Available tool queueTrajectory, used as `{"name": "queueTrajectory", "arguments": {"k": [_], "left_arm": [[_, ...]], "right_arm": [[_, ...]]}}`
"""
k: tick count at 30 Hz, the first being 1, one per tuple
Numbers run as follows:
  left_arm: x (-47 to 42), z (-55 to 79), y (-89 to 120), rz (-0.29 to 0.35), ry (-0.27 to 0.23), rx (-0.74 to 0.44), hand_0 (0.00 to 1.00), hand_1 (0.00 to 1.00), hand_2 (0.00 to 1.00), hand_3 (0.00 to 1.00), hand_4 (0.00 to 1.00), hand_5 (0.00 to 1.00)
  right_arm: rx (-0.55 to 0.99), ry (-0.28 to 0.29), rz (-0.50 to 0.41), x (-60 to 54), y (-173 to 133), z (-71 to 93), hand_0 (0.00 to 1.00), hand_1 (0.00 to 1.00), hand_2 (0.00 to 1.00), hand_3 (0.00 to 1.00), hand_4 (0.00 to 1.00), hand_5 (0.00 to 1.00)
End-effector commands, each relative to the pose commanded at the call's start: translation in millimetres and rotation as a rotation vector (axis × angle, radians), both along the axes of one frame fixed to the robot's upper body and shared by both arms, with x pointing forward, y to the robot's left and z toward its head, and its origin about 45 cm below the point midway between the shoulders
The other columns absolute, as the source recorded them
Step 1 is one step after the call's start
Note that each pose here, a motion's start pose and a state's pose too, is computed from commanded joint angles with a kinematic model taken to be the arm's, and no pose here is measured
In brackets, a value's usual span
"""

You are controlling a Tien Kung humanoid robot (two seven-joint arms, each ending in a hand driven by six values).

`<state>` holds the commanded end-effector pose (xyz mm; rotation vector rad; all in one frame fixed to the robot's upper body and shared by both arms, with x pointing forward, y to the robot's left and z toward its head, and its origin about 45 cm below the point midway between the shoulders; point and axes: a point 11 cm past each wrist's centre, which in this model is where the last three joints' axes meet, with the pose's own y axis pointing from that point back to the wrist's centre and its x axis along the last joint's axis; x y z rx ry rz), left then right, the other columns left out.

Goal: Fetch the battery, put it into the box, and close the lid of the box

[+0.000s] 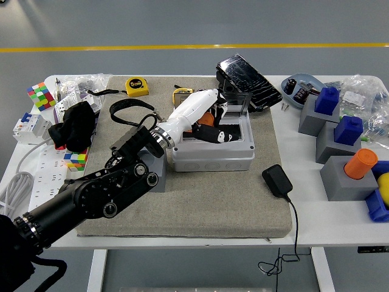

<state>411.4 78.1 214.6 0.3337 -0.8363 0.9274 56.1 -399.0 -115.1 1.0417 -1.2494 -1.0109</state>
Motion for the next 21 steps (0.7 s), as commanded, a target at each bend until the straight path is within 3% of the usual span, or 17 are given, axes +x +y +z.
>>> {"name": "queueTrajectory", "arguments": {"k": [3,4,9,10,11,21], "left_arm": [[0.3,-2.5,2,0.004,-0.004,0.003,0.092,0.124,0.178,0.241,0.998,0.229],[0.5,-3.1,3,0.006,-0.007,0.006,0.209,0.271,0.305,0.430,0.998,0.293],[1.3,-9.2,5,0.015,0.007,0.028,0.209,0.271,0.305,0.430,0.998,0.293],[1.7,-11.1,6,0.019,0.015,0.035,0.254,0.350,0.351,0.460,0.998,0.342],[1.8,-11.9,7,0.020,0.018,0.038,0.254,0.350,0.351,0.460,0.998,0.342],[2.2,-9.9,7,0.024,0.015,0.032,0.275,0.374,0.371,0.469,0.998,0.357]], "right_arm": [[-0.001,-0.001,0.001,0.3,0,0.1,0.642,0.663,0.672,0.576,0.970,0.579],[-0.001,-0.001,0.002,0.5,0,0.1,0.642,0.663,0.672,0.575,0.970,0.579],[0.000,-0.002,0.000,0.9,0,0.1,0.642,0.663,0.672,0.575,0.970,0.579],[0.000,-0.002,-0.001,0.8,0,0.1,0.643,0.662,0.672,0.575,0.971,0.579],[0.000,-0.002,-0.002,0.8,0,0.1,0.643,0.662,0.672,0.575,0.971,0.579],[0.002,-0.004,-0.002,1.4,1,-0.1,0.642,0.662,0.672,0.576,0.972,0.580]]}}
